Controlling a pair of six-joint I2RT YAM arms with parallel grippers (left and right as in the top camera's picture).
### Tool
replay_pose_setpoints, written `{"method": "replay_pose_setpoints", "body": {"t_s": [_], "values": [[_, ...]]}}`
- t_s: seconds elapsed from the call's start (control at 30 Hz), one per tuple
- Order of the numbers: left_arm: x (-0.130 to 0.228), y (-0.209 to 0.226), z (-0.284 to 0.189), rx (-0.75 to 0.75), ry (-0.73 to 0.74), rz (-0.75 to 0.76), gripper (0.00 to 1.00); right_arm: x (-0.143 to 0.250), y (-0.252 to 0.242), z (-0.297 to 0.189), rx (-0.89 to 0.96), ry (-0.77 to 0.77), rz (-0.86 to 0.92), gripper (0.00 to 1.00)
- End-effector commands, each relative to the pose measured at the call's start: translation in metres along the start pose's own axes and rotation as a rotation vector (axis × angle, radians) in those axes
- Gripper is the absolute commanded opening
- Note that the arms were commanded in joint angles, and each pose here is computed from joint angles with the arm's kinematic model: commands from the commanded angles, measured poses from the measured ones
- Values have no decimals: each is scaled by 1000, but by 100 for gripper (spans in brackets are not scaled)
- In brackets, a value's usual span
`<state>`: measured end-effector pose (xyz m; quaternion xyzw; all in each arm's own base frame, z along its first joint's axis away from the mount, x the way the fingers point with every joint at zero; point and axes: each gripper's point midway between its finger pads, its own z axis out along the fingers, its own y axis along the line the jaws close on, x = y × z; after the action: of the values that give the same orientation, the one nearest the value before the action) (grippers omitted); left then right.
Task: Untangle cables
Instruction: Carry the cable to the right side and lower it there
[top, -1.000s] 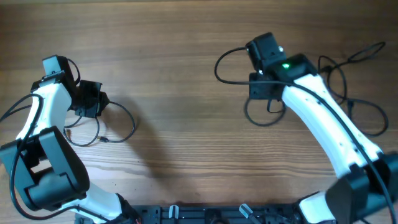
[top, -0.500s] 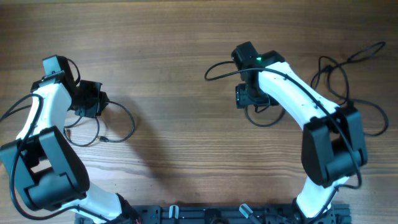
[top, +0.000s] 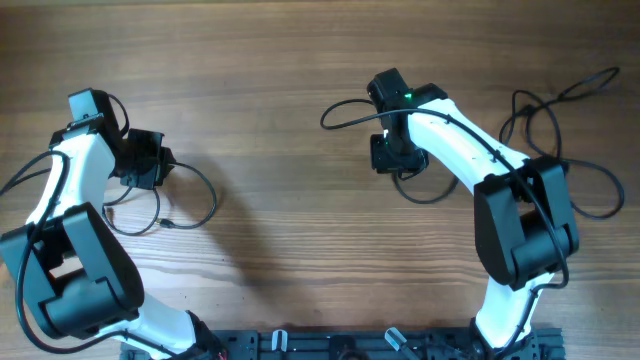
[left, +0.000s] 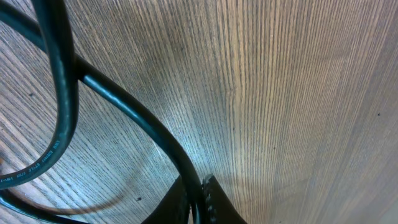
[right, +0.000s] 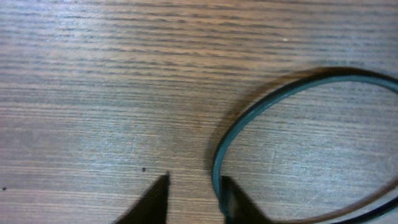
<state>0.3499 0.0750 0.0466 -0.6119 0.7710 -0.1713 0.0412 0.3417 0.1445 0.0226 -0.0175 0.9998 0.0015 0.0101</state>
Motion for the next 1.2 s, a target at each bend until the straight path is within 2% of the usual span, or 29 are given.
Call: {"method": "replay_pose_setpoints", "body": {"t_s": [0.0, 0.07, 0.33, 0.6, 0.77, 1.17], "values": [[1, 5, 5, -23, 0, -10, 11, -2, 2, 4, -15, 4, 3, 18], [1, 5, 5, -23, 0, -10, 10, -3, 1, 4, -6, -3, 6, 15], [1, 5, 5, -23, 0, -10, 10, 1, -4, 22, 5, -17, 7, 15], [1, 5, 5, -23, 0, -10, 10, 6, -21, 45, 61, -50, 24, 8], [1, 5, 5, -23, 0, -10, 10, 8, -60, 50, 178, -51, 69, 4], [1, 5, 5, -23, -1, -10, 10, 0, -161, 51, 191, -36, 352, 5]]}}
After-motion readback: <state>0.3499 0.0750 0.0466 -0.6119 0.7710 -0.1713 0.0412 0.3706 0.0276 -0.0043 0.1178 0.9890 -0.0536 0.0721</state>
